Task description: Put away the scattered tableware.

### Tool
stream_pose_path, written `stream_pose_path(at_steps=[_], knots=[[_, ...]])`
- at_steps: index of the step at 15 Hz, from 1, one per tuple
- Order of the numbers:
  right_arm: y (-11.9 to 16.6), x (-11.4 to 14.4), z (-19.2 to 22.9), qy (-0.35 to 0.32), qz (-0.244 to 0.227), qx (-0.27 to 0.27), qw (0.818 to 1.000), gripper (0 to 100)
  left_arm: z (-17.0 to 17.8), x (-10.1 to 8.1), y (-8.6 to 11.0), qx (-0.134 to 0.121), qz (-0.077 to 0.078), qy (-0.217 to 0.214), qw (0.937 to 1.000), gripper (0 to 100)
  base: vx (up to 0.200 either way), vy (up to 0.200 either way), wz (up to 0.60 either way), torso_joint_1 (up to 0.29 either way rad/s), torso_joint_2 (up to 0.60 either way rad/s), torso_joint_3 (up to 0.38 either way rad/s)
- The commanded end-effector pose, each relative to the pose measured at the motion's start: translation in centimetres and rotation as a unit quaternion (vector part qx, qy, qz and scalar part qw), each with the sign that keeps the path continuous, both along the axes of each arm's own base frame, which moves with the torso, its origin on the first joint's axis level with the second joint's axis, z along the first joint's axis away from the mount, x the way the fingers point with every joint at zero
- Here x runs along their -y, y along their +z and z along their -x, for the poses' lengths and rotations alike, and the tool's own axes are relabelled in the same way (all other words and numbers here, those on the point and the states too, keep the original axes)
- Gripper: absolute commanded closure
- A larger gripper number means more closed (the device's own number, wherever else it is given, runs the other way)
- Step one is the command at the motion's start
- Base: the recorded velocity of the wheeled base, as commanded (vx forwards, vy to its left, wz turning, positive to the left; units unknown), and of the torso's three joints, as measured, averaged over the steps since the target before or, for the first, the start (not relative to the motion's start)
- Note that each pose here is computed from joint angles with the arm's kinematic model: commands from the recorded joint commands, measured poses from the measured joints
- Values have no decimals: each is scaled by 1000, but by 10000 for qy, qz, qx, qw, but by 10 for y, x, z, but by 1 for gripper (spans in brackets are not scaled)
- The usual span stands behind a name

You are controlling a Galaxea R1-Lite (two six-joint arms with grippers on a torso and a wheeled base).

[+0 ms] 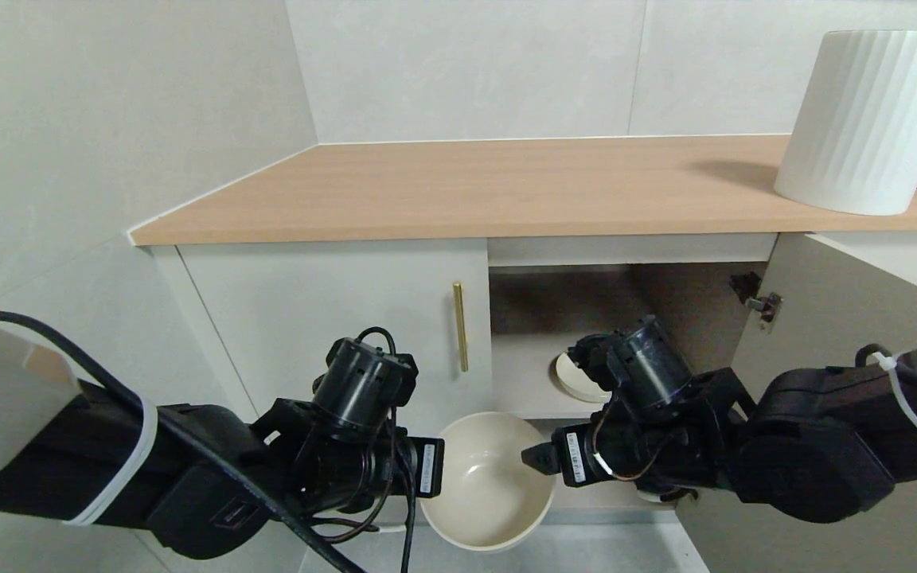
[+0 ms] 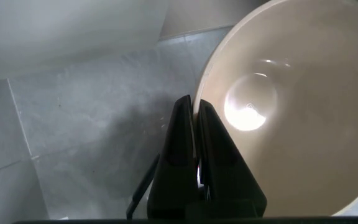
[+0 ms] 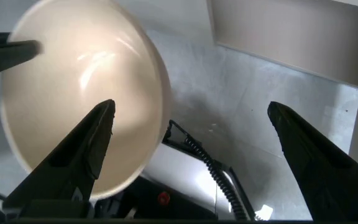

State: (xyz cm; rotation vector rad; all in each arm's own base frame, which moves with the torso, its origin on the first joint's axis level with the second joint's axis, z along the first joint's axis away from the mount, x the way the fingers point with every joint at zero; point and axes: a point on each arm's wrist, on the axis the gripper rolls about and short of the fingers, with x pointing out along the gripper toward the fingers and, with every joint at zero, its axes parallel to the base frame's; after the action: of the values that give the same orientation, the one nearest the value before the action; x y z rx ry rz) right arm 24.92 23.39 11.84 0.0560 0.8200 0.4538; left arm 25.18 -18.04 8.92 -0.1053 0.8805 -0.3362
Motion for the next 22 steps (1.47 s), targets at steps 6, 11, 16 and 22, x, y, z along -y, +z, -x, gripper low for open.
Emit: stream_pose_path(at_steps=[6, 11, 16, 22], knots=[[-13, -5, -5, -53, 93, -47, 9999, 0, 2, 2, 1, 8, 5, -40, 10000, 100, 0, 0, 0, 0, 0, 0], [-14, -5, -5, -58, 108, -54, 9999, 100, 2, 2, 0, 1, 1, -40, 10000, 100, 0, 0, 0, 0, 0, 0], [-14, -5, -5, -53, 118, -56, 9999, 100, 2, 2, 1, 8, 5, -40, 10000, 100, 0, 0, 0, 0, 0, 0], [-15, -5, -5, -58, 132, -64, 9999, 100, 2, 2, 2, 40, -13, -9, 10000, 0, 0, 0, 0, 0, 0, 0]])
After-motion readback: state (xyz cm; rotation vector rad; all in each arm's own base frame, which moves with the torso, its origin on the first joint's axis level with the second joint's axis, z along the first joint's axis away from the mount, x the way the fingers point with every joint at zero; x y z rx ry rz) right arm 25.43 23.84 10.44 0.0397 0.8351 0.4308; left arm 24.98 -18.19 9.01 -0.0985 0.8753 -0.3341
